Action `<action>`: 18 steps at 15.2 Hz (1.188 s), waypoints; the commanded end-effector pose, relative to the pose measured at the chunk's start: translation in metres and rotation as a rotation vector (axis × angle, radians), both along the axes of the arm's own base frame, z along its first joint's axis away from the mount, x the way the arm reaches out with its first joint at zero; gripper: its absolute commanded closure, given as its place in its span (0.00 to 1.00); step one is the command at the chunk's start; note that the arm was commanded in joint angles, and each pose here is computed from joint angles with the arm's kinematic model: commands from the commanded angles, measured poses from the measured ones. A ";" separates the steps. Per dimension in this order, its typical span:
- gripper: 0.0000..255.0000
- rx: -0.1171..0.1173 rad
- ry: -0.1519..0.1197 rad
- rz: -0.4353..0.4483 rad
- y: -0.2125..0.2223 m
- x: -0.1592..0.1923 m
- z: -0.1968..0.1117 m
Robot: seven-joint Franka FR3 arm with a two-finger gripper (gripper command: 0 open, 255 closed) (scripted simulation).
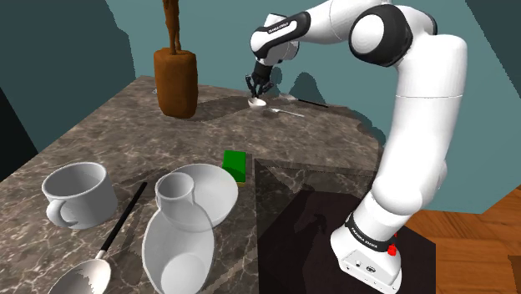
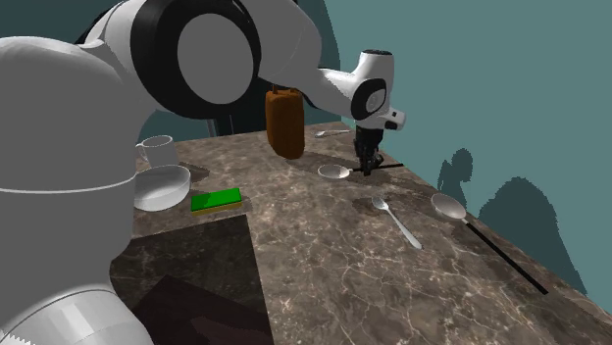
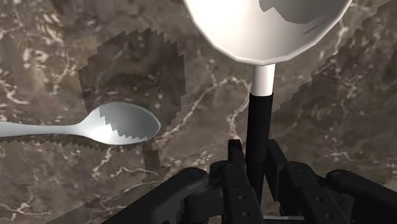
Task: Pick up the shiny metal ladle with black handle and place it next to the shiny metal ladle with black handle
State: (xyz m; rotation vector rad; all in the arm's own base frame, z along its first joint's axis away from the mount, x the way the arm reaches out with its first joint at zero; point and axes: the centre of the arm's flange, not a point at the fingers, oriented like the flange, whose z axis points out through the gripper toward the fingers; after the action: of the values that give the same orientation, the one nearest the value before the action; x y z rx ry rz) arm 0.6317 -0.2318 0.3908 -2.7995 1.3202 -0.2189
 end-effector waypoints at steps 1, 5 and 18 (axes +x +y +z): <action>1.00 0.000 0.000 0.000 0.000 -0.001 0.011; 1.00 0.000 0.000 0.000 0.000 -0.001 0.032; 1.00 0.000 0.000 0.000 0.118 0.000 0.053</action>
State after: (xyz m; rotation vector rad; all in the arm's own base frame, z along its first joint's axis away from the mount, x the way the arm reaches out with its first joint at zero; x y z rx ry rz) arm 0.6317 -0.1245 0.4421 -2.8008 1.3180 -0.2180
